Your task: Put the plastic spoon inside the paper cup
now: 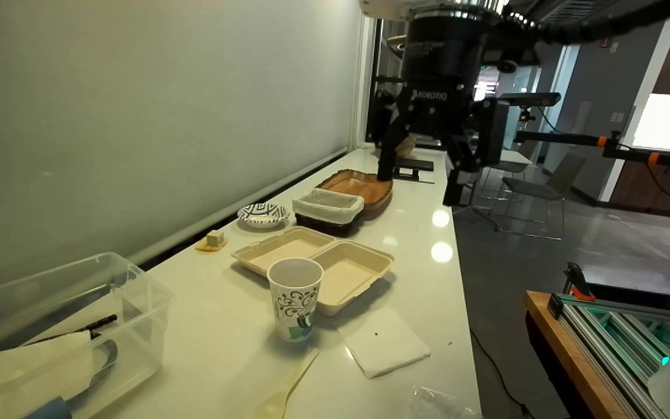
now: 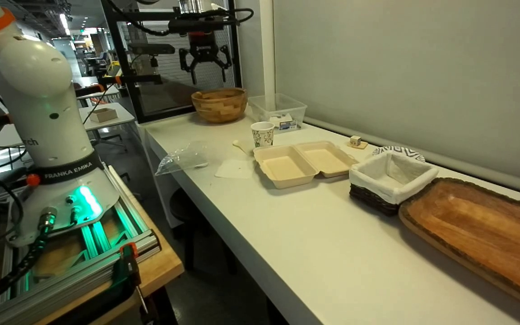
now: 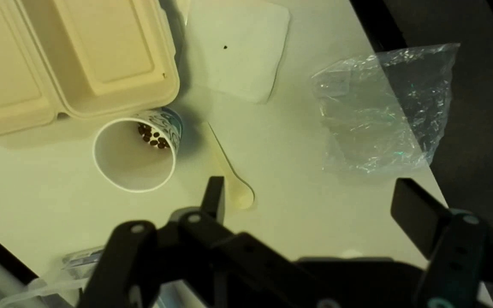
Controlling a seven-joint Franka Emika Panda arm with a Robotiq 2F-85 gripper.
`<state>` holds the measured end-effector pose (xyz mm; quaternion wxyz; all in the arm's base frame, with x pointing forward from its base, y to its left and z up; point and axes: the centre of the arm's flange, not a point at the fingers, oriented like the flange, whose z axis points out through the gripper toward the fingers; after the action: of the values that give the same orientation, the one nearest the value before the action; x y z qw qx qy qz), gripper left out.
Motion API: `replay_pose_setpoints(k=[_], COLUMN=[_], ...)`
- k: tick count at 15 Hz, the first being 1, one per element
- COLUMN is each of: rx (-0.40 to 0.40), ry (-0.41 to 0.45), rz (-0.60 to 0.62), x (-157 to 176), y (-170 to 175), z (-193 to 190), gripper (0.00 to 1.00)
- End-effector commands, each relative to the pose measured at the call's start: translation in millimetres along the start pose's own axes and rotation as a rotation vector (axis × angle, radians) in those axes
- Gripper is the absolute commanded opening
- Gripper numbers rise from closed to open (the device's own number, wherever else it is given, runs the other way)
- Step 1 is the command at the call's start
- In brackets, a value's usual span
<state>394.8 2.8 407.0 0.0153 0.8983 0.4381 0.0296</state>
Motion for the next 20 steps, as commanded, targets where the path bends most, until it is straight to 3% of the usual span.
replay_pose_setpoints(k=[1,8,15,20], rx=[-0.019,-0.037,0.088,0.033], ry=[-0.001,-0.034,-0.043,-0.076], rz=[-0.048,-0.123,-0.332,-0.466], x=[6.2,14.6,33.7,52.3], y=[-2.0,-1.5,10.1,14.6], z=[10.3,32.1,99.4,142.1], gripper=[1.0,1.0,1.0,1.0])
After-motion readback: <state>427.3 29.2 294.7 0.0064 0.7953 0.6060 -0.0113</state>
